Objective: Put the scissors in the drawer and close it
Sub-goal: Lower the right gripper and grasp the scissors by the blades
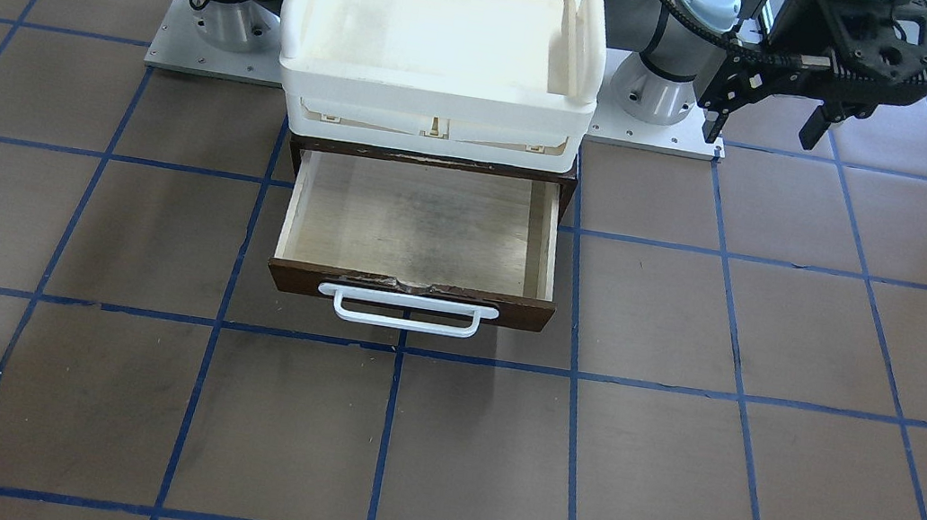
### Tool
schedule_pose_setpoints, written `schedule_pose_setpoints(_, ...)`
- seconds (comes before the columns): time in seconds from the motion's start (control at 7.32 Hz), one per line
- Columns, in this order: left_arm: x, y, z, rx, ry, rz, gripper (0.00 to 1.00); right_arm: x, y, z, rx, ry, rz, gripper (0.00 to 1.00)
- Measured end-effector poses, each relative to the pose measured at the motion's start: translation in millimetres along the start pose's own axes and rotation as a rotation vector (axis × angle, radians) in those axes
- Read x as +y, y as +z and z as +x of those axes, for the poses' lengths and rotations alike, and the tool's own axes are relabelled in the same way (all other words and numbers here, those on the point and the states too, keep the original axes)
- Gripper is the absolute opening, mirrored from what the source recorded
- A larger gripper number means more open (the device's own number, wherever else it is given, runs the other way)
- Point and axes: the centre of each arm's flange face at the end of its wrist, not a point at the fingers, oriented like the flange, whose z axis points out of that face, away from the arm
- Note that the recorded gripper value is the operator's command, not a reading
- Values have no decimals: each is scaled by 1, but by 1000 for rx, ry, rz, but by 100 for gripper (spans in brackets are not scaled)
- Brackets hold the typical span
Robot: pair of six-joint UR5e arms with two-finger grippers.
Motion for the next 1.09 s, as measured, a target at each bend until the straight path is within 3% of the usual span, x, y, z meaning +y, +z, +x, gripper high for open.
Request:
schedule_pose_setpoints(0.27, 0, 0, 0, 0, 0, 0, 100, 0, 11, 0, -11, 1, 0, 84)
schedule_pose_setpoints(0.68, 0, 0, 0, 0, 0, 0, 100, 2, 13, 0, -17, 2, -11, 84)
schedule_pose_setpoints(0.82, 0, 0, 0, 0, 0, 0, 100, 4, 14, 0, -18, 4, -13, 73)
schedule_pose_setpoints(0.96, 0, 0, 0, 0, 0, 0, 100, 7, 14, 0, -18, 9, -14, 53)
schedule_pose_setpoints(1.09, 0, 0, 0, 0, 0, 0, 100, 9, 13, 0, -19, 11, -17, 19)
